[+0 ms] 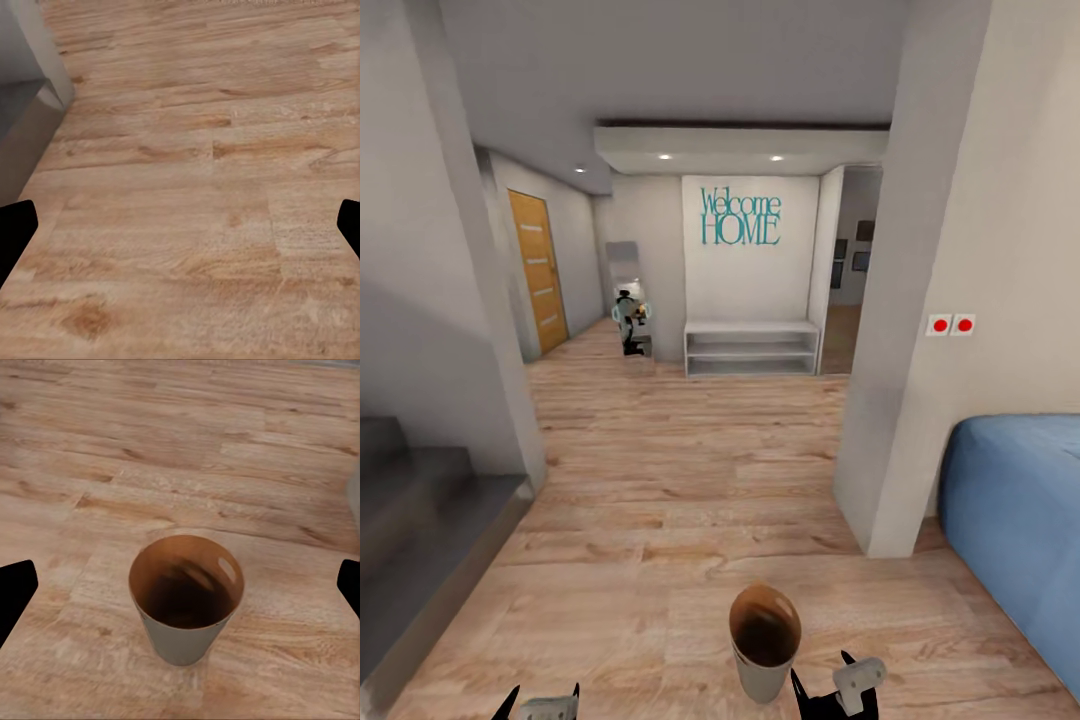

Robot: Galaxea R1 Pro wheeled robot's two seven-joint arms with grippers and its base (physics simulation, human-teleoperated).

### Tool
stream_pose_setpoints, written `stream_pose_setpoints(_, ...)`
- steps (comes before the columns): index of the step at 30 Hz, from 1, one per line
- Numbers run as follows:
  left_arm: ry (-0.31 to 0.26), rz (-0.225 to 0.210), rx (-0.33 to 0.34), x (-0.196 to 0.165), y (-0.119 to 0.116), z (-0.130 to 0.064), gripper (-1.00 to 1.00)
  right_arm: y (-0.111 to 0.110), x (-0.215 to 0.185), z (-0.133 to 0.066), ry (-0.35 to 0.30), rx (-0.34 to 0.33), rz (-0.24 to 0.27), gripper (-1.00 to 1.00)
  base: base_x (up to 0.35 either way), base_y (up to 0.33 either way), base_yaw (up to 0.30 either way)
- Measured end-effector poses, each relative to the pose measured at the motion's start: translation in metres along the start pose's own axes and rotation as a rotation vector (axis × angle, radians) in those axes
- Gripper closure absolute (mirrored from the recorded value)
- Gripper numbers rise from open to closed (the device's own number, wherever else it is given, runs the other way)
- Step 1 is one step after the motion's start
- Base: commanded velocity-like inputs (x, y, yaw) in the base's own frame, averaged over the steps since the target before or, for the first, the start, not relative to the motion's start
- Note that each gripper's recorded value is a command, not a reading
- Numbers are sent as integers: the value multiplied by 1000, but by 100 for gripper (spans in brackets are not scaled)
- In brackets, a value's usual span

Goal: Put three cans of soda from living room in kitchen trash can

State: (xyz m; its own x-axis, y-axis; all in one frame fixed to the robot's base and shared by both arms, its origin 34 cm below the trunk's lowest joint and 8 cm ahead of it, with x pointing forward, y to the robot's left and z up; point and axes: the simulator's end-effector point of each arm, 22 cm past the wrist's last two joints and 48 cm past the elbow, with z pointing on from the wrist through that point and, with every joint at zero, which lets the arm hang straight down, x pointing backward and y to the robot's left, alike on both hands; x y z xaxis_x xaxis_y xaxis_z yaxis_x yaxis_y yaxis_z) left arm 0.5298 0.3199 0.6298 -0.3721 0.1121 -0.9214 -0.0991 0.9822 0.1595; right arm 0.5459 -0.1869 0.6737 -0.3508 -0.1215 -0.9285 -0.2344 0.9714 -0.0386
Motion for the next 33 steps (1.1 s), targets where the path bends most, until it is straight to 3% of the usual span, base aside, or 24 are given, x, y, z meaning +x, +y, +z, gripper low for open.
stream_pose_setpoints(23, -3, -1, -1, -1, 0, 0, -100, 1, 0, 0, 0, -1, 1, -100, 320, 0, 0)
stream_pose_setpoints(33, -13, -5, -4, -5, 1, 1, -100, 2, 0, 0, 1, -3, 3, -100, 84, 0, 0)
